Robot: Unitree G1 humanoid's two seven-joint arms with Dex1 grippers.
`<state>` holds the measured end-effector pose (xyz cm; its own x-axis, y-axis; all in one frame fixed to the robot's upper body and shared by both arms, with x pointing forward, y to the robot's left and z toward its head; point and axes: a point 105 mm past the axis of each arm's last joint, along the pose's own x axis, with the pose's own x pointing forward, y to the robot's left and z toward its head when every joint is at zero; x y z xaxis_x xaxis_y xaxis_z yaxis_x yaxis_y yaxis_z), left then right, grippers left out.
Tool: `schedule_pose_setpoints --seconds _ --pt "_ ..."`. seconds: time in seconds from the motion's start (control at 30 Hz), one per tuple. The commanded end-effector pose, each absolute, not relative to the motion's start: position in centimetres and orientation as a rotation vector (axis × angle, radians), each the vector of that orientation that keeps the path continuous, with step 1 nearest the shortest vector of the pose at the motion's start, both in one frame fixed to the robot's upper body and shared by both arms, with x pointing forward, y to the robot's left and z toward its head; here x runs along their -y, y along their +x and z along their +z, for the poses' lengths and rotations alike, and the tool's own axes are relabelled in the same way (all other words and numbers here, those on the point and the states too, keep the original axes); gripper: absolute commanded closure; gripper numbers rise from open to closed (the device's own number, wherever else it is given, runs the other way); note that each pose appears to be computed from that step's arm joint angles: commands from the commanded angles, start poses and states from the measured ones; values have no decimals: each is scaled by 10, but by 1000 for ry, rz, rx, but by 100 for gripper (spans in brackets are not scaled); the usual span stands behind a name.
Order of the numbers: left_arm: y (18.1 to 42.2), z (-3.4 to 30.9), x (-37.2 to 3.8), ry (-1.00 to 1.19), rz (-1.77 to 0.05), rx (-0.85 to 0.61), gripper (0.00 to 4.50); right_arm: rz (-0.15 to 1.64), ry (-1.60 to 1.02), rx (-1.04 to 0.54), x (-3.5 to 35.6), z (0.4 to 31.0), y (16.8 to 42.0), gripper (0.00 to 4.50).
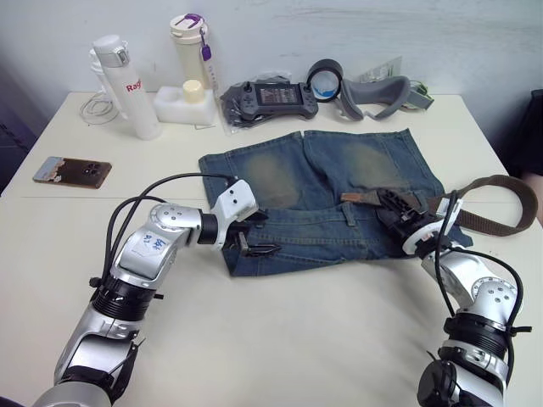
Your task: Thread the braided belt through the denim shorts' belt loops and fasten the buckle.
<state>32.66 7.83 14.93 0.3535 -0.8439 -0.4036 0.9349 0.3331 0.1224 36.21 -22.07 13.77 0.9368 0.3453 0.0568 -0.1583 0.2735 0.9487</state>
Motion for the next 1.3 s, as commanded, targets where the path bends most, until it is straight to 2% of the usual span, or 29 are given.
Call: schedule_pose_setpoints --seconds 0.03,0.07,0.13,0.23,0.3,0.33,0.53,0.73,0.97,1.2,1.3 --pt "326 159 -75 395 -1196 -247 0 313 1252 -192 217 128 373 152" --pt "326 159 -75 396 -1196 -247 0 306 1258 -199 216 124 376 152" --pt "326 158 -74 398 -1198 -247 0 283 1290 -195 214 119 383 201" --pt "325 157 -75 402 -1196 -252 0 282 1332 -177 214 116 387 319" --pt "325 156 -75 402 -1194 -255 0 291 1336 -172 214 117 386 417" --pt "325 156 -76 402 -1193 -256 0 301 1341 -160 215 119 385 442" --pt "324 156 -75 400 -1198 -257 0 458 1318 -40 237 156 363 442" --pt "325 157 -74 397 -1200 -252 0 528 1202 -112 236 150 342 442" --pt "324 161 -71 398 -1218 -239 0 505 1141 -126 237 140 343 442" --pt "323 161 -72 399 -1220 -237 0 545 1090 -134 222 131 349 442" --pt "321 162 -70 400 -1227 -234 0 458 1081 -48 234 134 363 442"
